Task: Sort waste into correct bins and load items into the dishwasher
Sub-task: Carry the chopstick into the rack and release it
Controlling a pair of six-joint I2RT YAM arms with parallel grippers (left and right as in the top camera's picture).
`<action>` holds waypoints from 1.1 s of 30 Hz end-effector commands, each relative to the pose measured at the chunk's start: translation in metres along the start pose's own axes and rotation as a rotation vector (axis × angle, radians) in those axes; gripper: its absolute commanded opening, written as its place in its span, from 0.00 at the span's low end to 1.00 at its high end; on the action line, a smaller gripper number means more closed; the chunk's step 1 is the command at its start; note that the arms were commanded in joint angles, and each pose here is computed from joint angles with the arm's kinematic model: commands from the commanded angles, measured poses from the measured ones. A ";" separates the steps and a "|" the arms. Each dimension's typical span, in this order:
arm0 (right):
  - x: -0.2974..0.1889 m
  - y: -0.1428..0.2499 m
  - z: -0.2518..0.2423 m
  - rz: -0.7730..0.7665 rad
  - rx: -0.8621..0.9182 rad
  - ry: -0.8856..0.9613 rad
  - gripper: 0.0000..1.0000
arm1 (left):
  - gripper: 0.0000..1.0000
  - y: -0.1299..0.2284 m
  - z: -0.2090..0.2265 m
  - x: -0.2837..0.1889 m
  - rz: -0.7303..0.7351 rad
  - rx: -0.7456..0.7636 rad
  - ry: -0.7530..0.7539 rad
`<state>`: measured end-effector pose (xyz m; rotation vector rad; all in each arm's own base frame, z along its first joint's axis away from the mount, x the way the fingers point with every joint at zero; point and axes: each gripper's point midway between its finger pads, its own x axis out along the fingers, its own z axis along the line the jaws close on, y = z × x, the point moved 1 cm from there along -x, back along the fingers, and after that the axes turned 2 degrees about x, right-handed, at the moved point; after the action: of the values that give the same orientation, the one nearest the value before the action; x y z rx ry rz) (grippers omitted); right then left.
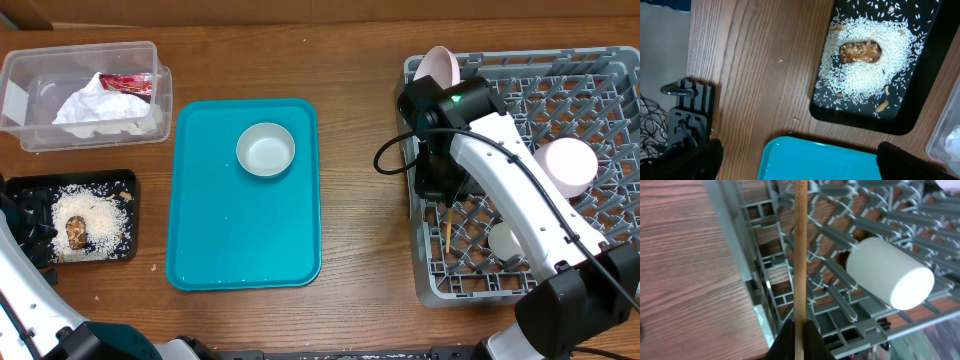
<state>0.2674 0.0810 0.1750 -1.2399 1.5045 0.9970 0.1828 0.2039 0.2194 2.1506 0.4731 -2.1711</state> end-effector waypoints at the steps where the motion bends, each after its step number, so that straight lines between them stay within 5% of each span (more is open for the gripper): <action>1: -0.010 0.006 0.006 -0.014 -0.069 -0.080 0.04 | 1.00 0.000 0.001 0.002 0.001 -0.019 -0.010; 14: -0.013 0.008 0.024 -0.003 -0.209 -0.188 0.04 | 1.00 0.000 0.001 0.002 0.001 -0.019 -0.010; 23: -0.006 -0.009 -0.003 0.008 -0.097 -0.199 0.04 | 1.00 0.000 0.002 0.002 0.001 -0.019 -0.010; 33: -0.011 -0.009 0.011 0.040 -0.212 -0.411 0.04 | 1.00 0.000 0.001 0.002 0.001 -0.019 -0.010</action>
<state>0.2844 0.0817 0.1718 -1.0701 1.2326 1.3076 0.1828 0.2038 0.2194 2.1504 0.4724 -2.1710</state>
